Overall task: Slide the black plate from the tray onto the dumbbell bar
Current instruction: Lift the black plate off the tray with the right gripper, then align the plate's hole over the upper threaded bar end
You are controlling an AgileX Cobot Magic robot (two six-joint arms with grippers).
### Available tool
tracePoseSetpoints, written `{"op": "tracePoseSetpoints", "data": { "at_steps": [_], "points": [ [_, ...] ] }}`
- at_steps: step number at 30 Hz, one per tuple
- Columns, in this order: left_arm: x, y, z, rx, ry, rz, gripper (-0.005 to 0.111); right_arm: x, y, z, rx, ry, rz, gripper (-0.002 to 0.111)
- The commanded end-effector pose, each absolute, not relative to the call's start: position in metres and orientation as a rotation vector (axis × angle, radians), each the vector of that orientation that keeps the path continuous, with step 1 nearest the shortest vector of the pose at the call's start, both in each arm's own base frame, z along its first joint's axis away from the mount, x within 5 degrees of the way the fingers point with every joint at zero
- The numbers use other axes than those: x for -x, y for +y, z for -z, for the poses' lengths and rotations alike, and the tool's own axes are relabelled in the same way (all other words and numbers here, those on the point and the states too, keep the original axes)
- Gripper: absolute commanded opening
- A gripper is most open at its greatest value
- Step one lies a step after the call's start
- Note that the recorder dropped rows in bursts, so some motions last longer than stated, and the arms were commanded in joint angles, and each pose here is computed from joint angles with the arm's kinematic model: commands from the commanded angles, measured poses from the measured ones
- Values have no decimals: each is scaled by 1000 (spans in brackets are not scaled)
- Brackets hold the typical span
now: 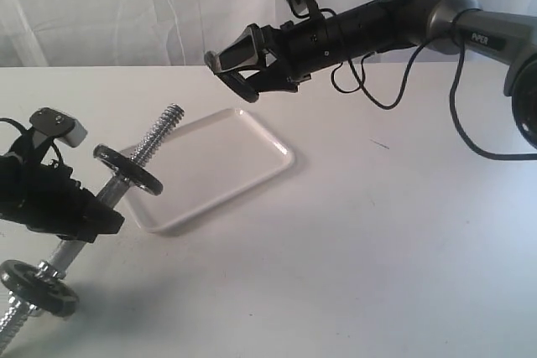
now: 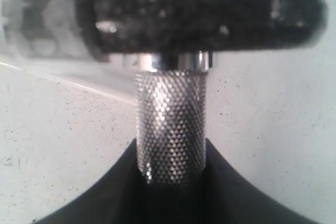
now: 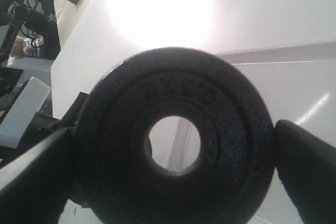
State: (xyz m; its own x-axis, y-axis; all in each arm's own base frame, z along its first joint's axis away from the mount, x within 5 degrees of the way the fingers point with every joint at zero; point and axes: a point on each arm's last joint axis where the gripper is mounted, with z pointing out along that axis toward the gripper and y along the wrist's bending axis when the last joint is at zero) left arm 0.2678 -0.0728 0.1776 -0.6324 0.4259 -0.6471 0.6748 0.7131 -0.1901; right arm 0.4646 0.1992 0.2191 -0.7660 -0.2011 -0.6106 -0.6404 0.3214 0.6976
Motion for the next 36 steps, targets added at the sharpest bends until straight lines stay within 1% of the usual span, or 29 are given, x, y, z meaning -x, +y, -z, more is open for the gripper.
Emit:
{"op": "tracePoseSetpoints", "data": {
  "at_steps": [1,12,24,32,36],
  "points": [
    [-277,-82,-203,-747,2199,689,0,-454,213,-243,754,2109,-1525,0],
    [-280,-88,-196,-772,2162,773,0,-441,237,-241,835,2117,-1533,0],
    [-281,-89,-196,-774,2134,796,0,-441,238,-240,849,2112,-1528,0],
    [-279,-91,-198,-783,2117,827,0,-445,239,-222,859,2124,-1526,0],
    [-279,-91,-198,-788,2114,829,0,-446,239,-221,863,2108,-1531,0]
  ]
}}
